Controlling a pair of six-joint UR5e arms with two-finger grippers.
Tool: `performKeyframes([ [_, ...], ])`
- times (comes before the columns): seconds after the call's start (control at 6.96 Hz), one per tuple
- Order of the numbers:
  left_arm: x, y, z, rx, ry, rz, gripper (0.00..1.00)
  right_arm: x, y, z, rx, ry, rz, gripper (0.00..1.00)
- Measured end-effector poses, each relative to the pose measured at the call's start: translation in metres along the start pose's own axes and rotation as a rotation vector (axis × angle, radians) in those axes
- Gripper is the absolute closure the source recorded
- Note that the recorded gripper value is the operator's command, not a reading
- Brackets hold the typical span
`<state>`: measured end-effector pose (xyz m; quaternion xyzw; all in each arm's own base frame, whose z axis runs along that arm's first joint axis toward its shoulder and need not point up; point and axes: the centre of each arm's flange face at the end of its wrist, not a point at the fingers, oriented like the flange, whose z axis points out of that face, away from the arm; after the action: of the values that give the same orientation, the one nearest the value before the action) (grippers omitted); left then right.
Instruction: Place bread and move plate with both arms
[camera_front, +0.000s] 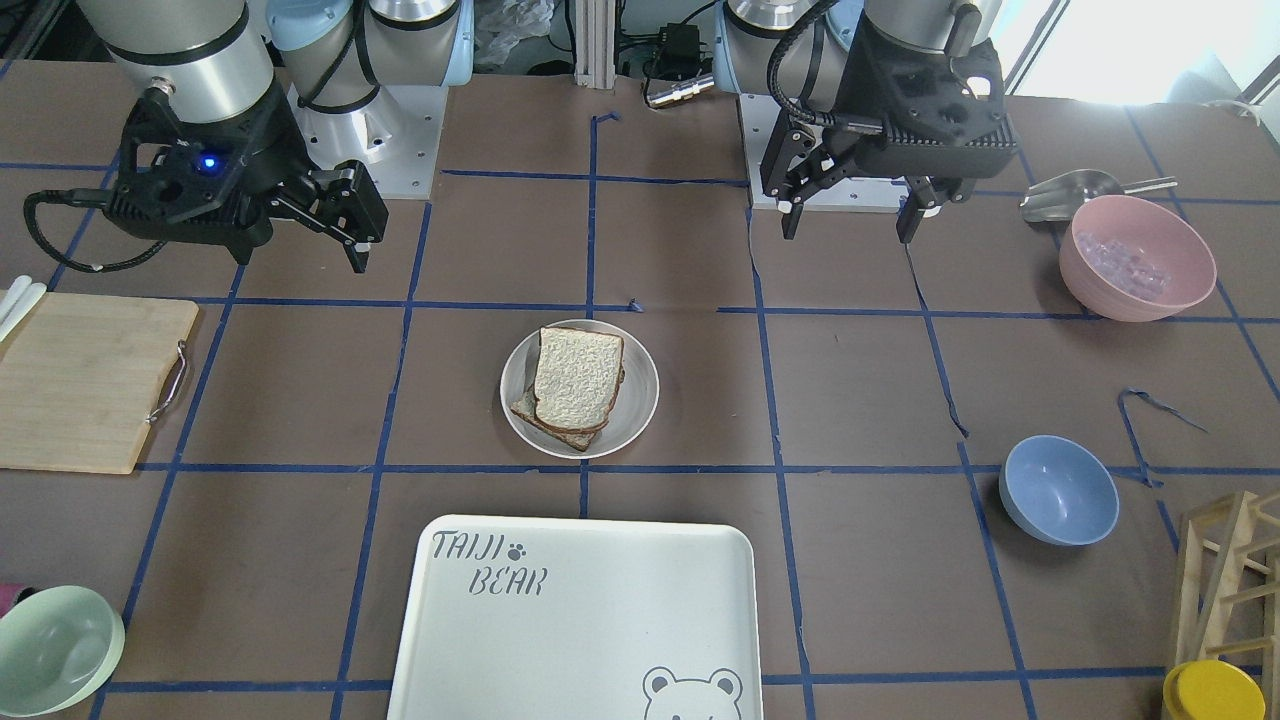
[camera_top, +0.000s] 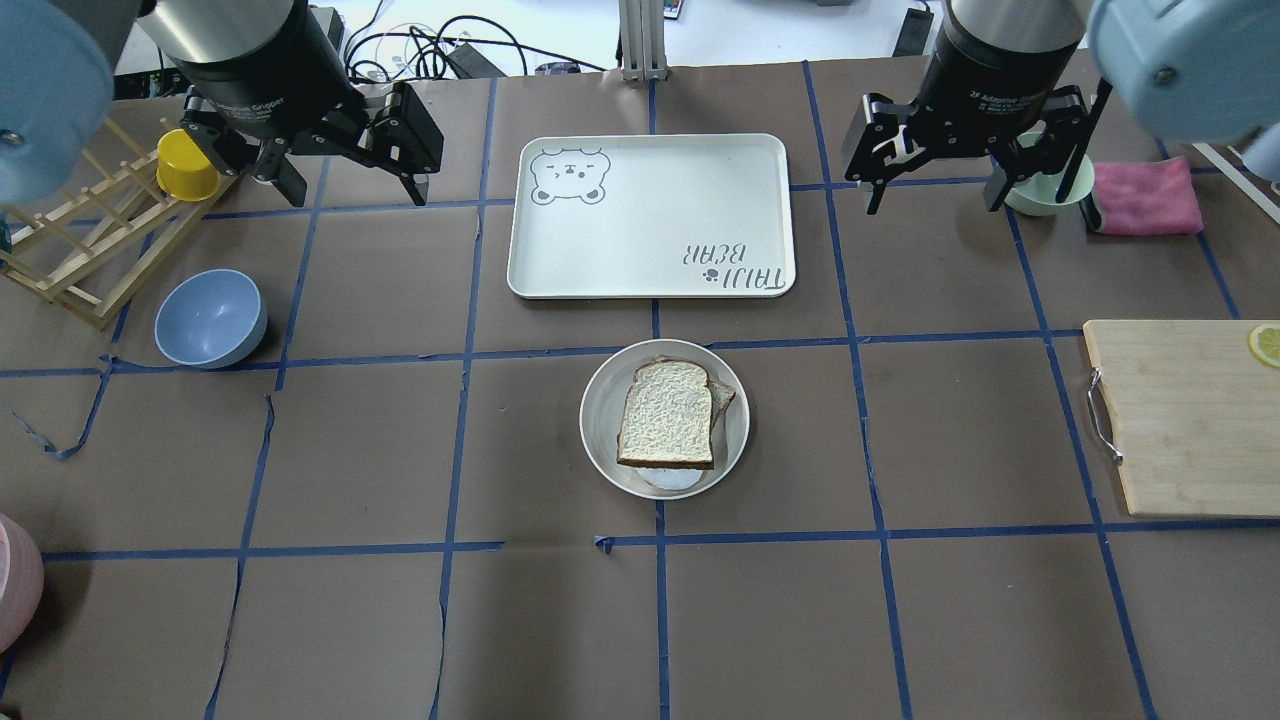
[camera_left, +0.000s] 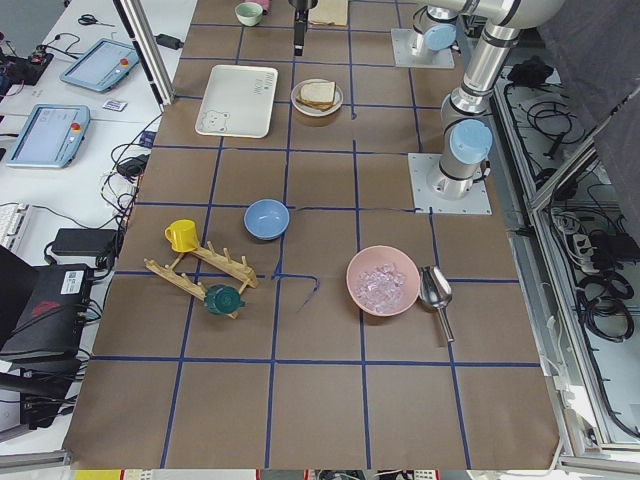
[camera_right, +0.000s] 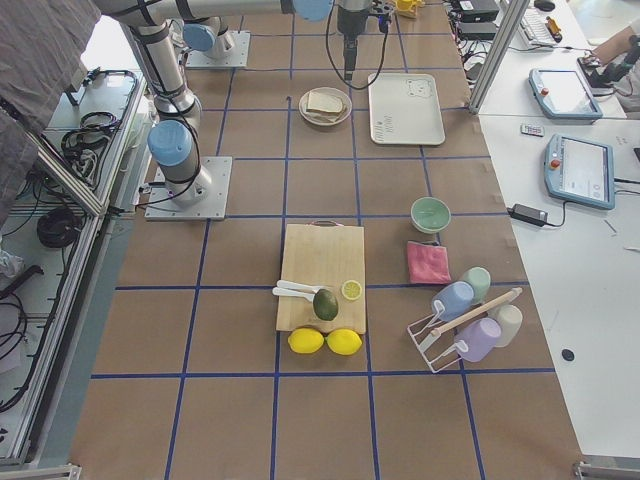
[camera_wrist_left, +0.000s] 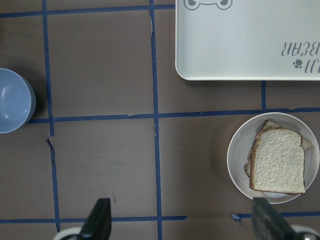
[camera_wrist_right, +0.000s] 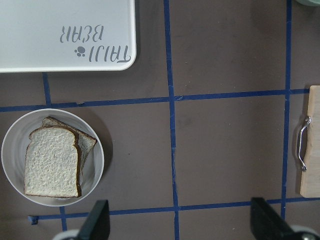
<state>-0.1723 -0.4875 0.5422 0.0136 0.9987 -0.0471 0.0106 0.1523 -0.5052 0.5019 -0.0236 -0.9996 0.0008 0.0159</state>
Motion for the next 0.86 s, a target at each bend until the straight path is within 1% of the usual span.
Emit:
performKeyframes([
  [0.86, 0.0007, 0.0003, 0.004, -0.008, 0.001, 0.001, 0.0, 0.0001, 0.0, 0.0001, 0.0, 0.0, -0.001, 0.0],
])
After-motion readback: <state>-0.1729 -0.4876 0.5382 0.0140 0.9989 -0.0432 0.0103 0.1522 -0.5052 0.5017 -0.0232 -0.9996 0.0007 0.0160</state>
